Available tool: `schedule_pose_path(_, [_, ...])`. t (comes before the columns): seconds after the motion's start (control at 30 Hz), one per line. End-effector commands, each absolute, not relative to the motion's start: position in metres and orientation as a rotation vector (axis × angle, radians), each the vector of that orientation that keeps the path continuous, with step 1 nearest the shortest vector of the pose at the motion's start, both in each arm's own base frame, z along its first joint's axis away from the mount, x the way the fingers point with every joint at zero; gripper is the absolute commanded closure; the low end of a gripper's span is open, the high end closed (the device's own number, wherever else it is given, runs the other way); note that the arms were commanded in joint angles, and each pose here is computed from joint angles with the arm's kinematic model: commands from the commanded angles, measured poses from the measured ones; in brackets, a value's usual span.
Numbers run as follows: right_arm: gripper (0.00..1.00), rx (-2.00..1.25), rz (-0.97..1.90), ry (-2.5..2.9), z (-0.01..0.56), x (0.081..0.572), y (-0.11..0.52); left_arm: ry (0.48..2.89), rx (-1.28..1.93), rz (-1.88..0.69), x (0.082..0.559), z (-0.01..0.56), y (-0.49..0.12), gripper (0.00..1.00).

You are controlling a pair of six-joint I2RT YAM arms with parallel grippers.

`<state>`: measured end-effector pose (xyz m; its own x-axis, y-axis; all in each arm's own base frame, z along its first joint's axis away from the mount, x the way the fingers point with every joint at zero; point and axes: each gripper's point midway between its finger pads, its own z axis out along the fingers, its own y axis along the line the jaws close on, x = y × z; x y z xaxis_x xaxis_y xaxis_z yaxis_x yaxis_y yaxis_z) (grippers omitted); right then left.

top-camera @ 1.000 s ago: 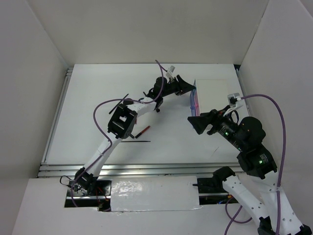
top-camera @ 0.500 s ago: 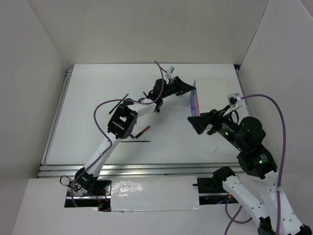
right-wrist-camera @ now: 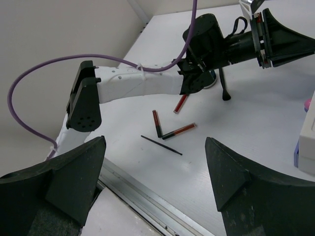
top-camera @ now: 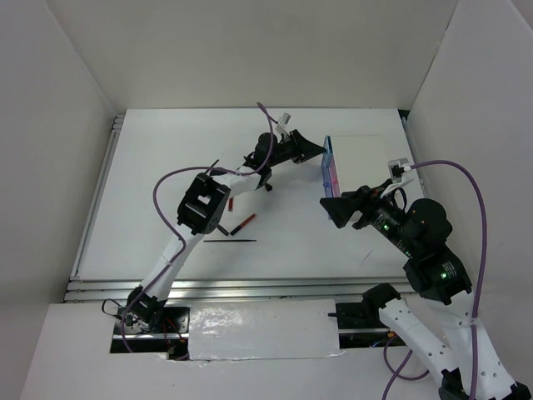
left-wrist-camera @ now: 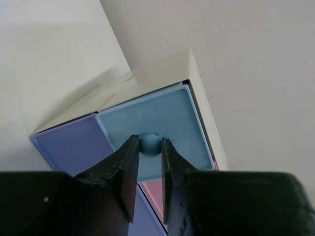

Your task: Organize the makeup

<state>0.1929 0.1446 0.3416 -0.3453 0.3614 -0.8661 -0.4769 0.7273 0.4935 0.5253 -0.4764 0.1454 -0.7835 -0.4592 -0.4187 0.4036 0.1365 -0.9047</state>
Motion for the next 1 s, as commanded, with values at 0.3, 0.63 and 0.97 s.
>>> schedule_pose_path(0.3, [0.11, -0.102, 0.859, 1.686, 0.350, 0.197, 0.146, 1.751, -0.054, -1.640, 0.539, 0.172, -0.437, 0.97])
schedule_pose_path(0.63, [0.11, -0.100, 0.855, 1.692, 0.350, 0.199, 0.146, 1.756, -0.066, -1.600, 0.545, 0.178, -0.404, 0.99])
schedule_pose_path(0.97, [0.11, -0.102, 0.859, 1.694, 0.350, 0.201, 0.148, 1.771, -0.075, -1.566, 0.547, 0.179, -0.373, 0.97])
